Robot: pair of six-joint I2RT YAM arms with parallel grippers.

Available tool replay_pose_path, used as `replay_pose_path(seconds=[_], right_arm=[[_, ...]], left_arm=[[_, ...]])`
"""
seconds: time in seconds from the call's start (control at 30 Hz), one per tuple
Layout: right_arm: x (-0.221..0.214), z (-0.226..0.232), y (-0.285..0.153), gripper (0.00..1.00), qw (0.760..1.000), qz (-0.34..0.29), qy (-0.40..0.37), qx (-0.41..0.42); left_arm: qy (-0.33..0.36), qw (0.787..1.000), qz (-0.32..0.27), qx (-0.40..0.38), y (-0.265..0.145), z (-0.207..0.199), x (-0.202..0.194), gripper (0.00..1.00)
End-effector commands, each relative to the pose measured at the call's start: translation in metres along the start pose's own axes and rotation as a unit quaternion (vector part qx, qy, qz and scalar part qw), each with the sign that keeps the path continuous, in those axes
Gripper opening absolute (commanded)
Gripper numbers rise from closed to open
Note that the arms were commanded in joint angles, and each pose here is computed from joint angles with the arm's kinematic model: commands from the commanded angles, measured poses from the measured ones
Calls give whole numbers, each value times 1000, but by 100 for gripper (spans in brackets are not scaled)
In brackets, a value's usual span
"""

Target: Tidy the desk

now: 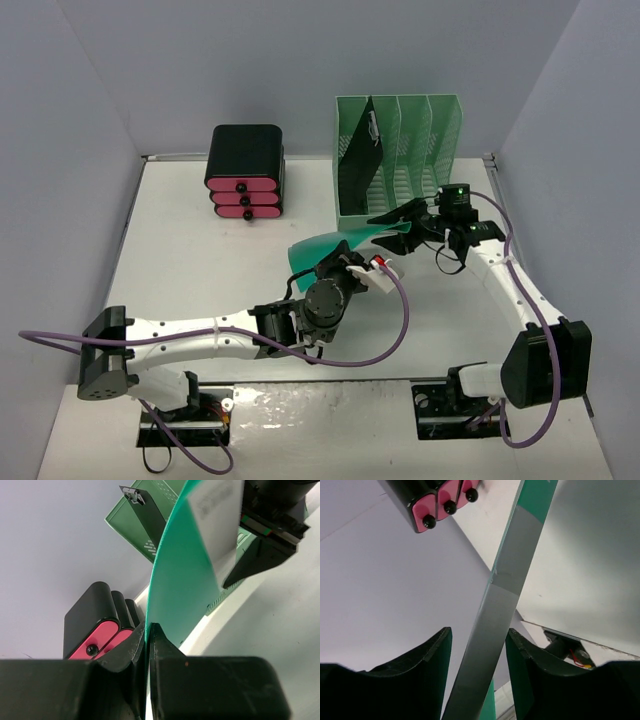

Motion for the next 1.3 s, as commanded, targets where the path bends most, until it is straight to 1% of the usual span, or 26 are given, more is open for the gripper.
replay_pose_path(seconds=[0.0, 0.1, 0.23, 0.27, 0.3, 0.33, 0.57, 0.63, 0.67, 0.7, 0.77, 0.83, 0.87, 0.9, 0.97, 1.13, 1.27], right_arm=[[-15, 35, -14, 40, 993, 44, -1, 109], [-14, 37, -13, 33, 991, 48, 5, 122], [-13, 39, -12, 13, 990, 50, 12, 135], [-14, 40, -13, 6, 989, 53, 11, 140], [-15, 40, -13, 2, 989, 54, 12, 141], [-16, 40, -14, 1, 988, 55, 11, 142], [-23, 49, -24, 0, 986, 59, -3, 156], [-25, 50, -28, 0, 986, 57, -5, 159], [-27, 50, -30, 0, 985, 56, -6, 160], [-28, 51, -31, 0, 985, 56, -8, 161], [-30, 52, -35, 0, 985, 55, -10, 164], [-34, 56, -40, 0, 984, 54, -14, 168], [-35, 58, -43, 0, 984, 53, -16, 170], [-36, 59, -44, 0, 984, 53, -18, 170], [-40, 61, -49, 0, 984, 52, -24, 171], [-51, 63, -56, 0, 982, 60, -41, 173], [-61, 64, -64, 0, 982, 68, -59, 169]], left_arm=[[-85, 993, -68, 37, -2, 31, 48, 0], [-85, 993, -67, 38, -2, 31, 48, 0], [-85, 993, -65, 41, -2, 32, 49, 0], [-85, 993, -65, 41, -2, 33, 49, 0], [-86, 993, -64, 41, -2, 33, 49, 0], [-85, 993, -63, 42, -3, 34, 48, 0], [-88, 994, -56, 37, -9, 42, 49, 0], [-87, 994, -50, 37, -13, 47, 49, 2], [-86, 995, -46, 37, -15, 50, 48, 5], [-86, 995, -44, 41, -19, 53, 48, 13], [-88, 994, -45, 41, -23, 58, 49, 22], [-83, 995, -35, 42, -30, 63, 48, 39], [-83, 995, -33, 44, -33, 66, 48, 44], [-82, 995, -31, 46, -35, 68, 48, 46], [-75, 996, -23, 46, -42, 71, 47, 56], [-77, 996, -12, 52, -53, 81, 44, 55], [-85, 995, -1, 59, -63, 90, 42, 56]])
Point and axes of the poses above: each gripper's point midway between its finger pads, its own y axis out along the fingers, its own z axis along the line the jaws close on, x = y × z, the point moved 6 cm from there along -y, back along the fingers, and after that the axes turned 6 degrees about -y, right-handed, at the moved point
